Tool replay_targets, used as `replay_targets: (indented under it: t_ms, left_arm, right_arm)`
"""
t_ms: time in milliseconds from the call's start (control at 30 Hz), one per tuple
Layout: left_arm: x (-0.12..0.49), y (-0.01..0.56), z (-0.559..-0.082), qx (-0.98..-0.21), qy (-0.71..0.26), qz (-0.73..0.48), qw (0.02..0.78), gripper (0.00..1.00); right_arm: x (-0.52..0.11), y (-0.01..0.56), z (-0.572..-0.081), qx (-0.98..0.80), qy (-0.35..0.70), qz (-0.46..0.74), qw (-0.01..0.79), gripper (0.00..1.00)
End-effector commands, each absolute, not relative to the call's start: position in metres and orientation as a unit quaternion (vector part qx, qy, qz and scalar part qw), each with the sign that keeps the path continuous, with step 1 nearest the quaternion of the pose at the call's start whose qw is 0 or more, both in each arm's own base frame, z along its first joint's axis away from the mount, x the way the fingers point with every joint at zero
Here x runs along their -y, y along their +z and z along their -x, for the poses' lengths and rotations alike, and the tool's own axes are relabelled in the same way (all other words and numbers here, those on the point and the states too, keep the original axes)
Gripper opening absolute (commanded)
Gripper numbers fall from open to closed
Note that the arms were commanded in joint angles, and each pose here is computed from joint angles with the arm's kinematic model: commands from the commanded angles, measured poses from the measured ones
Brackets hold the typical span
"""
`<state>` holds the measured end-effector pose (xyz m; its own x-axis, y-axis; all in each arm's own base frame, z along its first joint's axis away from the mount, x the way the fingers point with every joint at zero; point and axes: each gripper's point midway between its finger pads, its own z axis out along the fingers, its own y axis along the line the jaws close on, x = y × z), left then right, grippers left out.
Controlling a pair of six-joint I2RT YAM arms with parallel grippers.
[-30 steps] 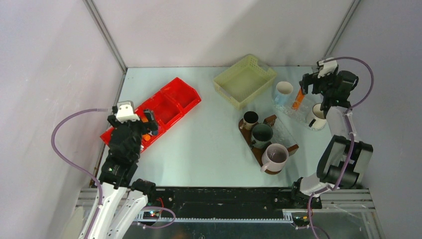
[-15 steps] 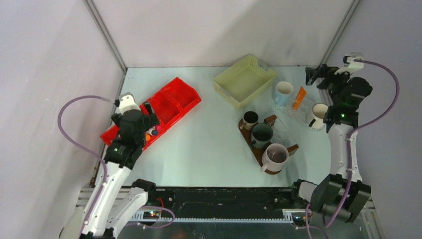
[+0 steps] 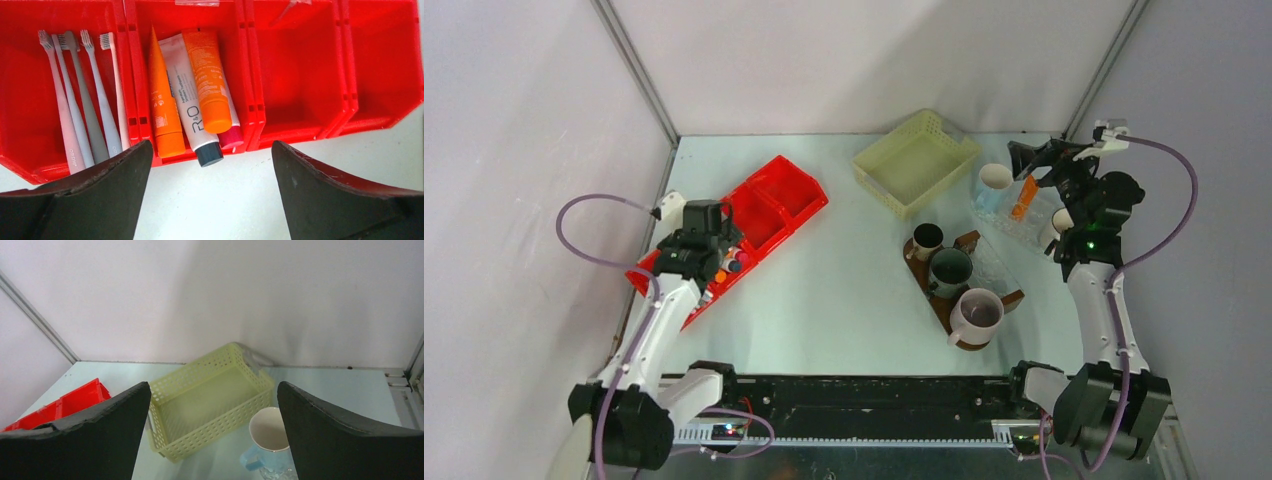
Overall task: Prepare toiletry sets of a toothbrush and toothpaste on the tray
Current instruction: Pick up the toothpaste from the storage box.
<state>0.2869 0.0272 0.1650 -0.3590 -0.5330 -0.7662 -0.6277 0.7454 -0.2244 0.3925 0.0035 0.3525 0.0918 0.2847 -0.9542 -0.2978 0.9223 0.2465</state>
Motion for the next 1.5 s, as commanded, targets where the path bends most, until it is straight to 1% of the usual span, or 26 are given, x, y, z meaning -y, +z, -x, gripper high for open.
replay_targets:
  t_ms: [0,233,267,300,500,700,767,800,833,900,933,967,1100,1233,1367,1467]
  left_arm:
    - [-0.032,0.174,-0.309,-0.793,0.023,0.415,0.445,0.93]
    - [-0.039,0.139,-0.331,-0.815,0.04,0.43,0.386,0.81]
    - [-0.039,0.136,-0.332,-0.818,0.04,0.43,0.381,0.79]
    - [-0.039,0.13,-0.334,-0.822,0.044,0.429,0.372,0.77]
    - [-0.036,0.106,-0.345,-0.843,0.052,0.415,0.338,0.68]
    - [-0.05,0.086,-0.345,-0.85,0.075,0.422,0.306,0.61]
    - [-0.052,0.081,-0.343,-0.853,0.08,0.421,0.299,0.57]
    - [-0.052,0.079,-0.343,-0.855,0.083,0.419,0.296,0.53]
    - [-0.053,0.08,-0.342,-0.855,0.085,0.419,0.295,0.5]
    - [-0.054,0.081,-0.341,-0.856,0.088,0.416,0.293,0.4]
    - [-0.054,0.083,-0.34,-0.856,0.089,0.415,0.296,0.38]
    - [-0.055,0.085,-0.339,-0.856,0.09,0.414,0.296,0.33]
    - [-0.055,0.104,-0.335,-0.851,0.084,0.41,0.317,0.18]
    - [-0.056,0.125,-0.328,-0.846,0.077,0.402,0.343,0.1]
    - [-0.054,0.146,-0.322,-0.839,0.063,0.389,0.375,0.04]
    - [-0.05,0.16,-0.319,-0.833,0.05,0.374,0.404,0.0]
  right_arm:
    - [0.0,0.371,-0.387,-0.626,0.168,-0.009,0.761,0.99]
    - [-0.011,0.378,-0.383,-0.634,0.169,0.004,0.755,0.99]
    - [-0.006,0.384,-0.384,-0.633,0.151,-0.004,0.759,0.99]
    - [-0.002,0.378,-0.385,-0.646,0.139,-0.017,0.75,1.0]
    - [0.006,0.379,-0.385,-0.658,0.079,-0.025,0.748,0.99]
    - [0.003,0.378,-0.383,-0.661,0.057,-0.021,0.748,0.99]
    - [0.003,0.379,-0.382,-0.661,0.052,-0.021,0.748,0.99]
    - [0.003,0.378,-0.382,-0.661,0.051,-0.021,0.748,0.99]
    - [0.003,0.379,-0.381,-0.661,0.048,-0.023,0.749,0.99]
    - [0.003,0.379,-0.381,-0.661,0.046,-0.026,0.749,0.99]
    - [0.002,0.38,-0.38,-0.66,0.046,-0.026,0.749,0.99]
    - [0.003,0.38,-0.38,-0.66,0.044,-0.029,0.75,0.99]
    - [0.003,0.381,-0.379,-0.659,0.049,-0.048,0.749,1.0]
    - [-0.003,0.382,-0.378,-0.657,0.063,-0.049,0.75,0.99]
    - [-0.02,0.387,-0.375,-0.654,0.089,-0.017,0.751,0.99]
    - [-0.036,0.394,-0.371,-0.654,0.115,0.015,0.748,0.99]
